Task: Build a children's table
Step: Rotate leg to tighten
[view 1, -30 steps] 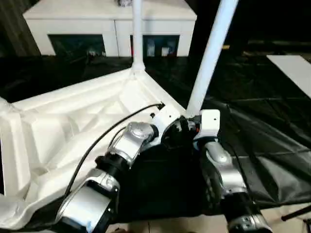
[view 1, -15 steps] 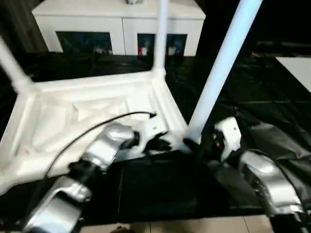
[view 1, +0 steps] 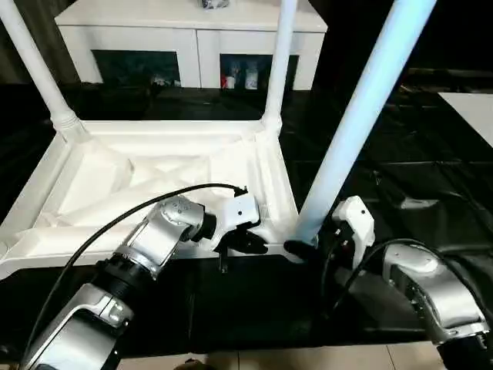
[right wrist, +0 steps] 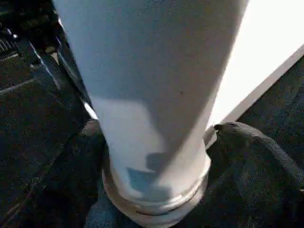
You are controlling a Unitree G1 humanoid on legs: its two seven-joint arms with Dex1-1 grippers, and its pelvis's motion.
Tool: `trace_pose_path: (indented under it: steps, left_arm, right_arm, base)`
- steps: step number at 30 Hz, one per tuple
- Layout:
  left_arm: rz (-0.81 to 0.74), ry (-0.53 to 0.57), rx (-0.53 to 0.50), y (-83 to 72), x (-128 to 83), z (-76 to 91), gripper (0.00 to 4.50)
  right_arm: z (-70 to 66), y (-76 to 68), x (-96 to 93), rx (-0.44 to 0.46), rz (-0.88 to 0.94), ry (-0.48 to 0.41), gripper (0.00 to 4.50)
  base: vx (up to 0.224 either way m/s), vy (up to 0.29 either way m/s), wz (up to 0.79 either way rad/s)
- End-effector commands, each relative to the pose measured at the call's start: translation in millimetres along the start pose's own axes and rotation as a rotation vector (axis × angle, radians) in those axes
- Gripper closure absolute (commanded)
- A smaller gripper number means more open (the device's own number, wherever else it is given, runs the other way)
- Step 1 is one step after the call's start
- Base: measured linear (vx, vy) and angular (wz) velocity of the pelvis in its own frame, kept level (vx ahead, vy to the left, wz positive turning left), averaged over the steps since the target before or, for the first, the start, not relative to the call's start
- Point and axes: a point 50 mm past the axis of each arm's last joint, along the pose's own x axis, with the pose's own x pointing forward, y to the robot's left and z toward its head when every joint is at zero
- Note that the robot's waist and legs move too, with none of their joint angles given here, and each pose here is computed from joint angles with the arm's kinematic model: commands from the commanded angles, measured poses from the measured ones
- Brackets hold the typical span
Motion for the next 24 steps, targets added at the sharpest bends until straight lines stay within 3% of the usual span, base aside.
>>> trace_pose_path:
  steps: [1, 9, 14, 17, 20, 24]
  left_arm:
    - [-0.046, 0.01, 0.01, -6.1, 4.3, -0.2, 4.5]
    - [-0.054, 0.024, 0.002, -7.0, 4.3, -2.2, 4.5]
    - [-0.034, 0.03, -0.009, -5.4, 4.0, -3.5, 4.5]
    - [0.017, 0.016, -0.034, -0.5, 6.1, -2.5, 4.5]
    - [0.165, -0.017, -0.103, 13.7, 14.3, -0.2, 4.5]
    - [0.312, 0.001, -0.149, 25.8, 24.7, 2.5, 4.5]
  right_arm:
    - [-0.9, -2.0, -1.6, -0.006, 0.003, 0.02, 1.01]
    - [-4.6, -3.2, -4.8, -0.032, 0.012, 0.051, 1.68]
    - [-4.3, -6.8, -1.4, -0.002, -0.041, 0.025, 1.79]
    - [-3.0, -15.5, 4.8, 0.059, -0.174, -0.029, 1.8]
    - [-4.8, -22.7, 18.5, 0.172, -0.376, -0.097, 1.81]
    - [-10.5, -21.8, 36.3, 0.231, -0.544, -0.09, 1.81]
  base:
    - [0.0, 0.0, 0.0]
    - [0.0, 0.0, 0.0]
    - [0.0, 0.0, 0.0]
    - [0.0, 0.0, 0.0]
    - [0.0, 0.0, 0.0]
    - [0.0, 0.0, 0.0]
